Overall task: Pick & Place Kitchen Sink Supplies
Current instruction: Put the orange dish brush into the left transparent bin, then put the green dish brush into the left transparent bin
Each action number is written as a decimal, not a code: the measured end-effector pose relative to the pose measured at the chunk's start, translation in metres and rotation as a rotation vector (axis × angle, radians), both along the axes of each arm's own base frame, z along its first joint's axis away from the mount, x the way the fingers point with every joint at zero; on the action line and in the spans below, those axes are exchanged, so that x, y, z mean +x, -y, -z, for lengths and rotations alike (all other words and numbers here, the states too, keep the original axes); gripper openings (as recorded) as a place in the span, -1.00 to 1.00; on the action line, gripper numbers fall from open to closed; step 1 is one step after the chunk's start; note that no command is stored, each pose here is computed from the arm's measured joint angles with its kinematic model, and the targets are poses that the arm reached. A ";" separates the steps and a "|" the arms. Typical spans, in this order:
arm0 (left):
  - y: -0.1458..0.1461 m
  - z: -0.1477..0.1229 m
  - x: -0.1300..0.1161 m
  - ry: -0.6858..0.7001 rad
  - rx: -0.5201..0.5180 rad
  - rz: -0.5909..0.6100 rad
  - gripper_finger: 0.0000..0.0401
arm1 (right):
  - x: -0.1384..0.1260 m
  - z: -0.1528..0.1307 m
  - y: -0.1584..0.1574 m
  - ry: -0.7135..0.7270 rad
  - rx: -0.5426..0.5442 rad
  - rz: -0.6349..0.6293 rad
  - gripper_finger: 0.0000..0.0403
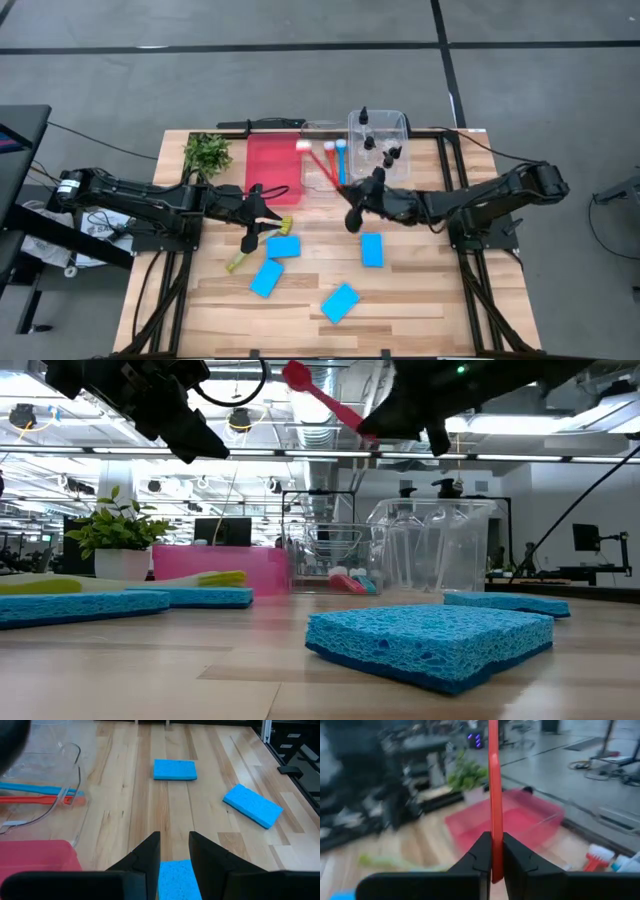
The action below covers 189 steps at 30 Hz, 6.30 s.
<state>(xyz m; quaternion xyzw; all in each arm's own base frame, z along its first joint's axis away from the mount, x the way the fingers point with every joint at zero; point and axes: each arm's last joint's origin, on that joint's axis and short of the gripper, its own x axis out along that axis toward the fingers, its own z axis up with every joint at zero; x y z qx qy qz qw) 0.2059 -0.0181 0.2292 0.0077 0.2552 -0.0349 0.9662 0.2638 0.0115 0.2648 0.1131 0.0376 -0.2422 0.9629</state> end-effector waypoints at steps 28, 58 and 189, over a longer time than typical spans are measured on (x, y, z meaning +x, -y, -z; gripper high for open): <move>0.000 0.000 0.000 0.003 0.000 0.000 -0.49 | 0.040 0.054 0.075 0.099 0.125 0.304 -0.90; 0.000 0.000 0.000 0.003 0.000 0.000 -0.49 | 0.064 0.017 0.056 -0.324 -0.159 0.424 -0.93; 0.031 0.052 -0.009 -0.383 -0.362 -0.458 -0.69 | -0.051 0.052 -0.118 -0.561 -0.522 -0.011 -0.69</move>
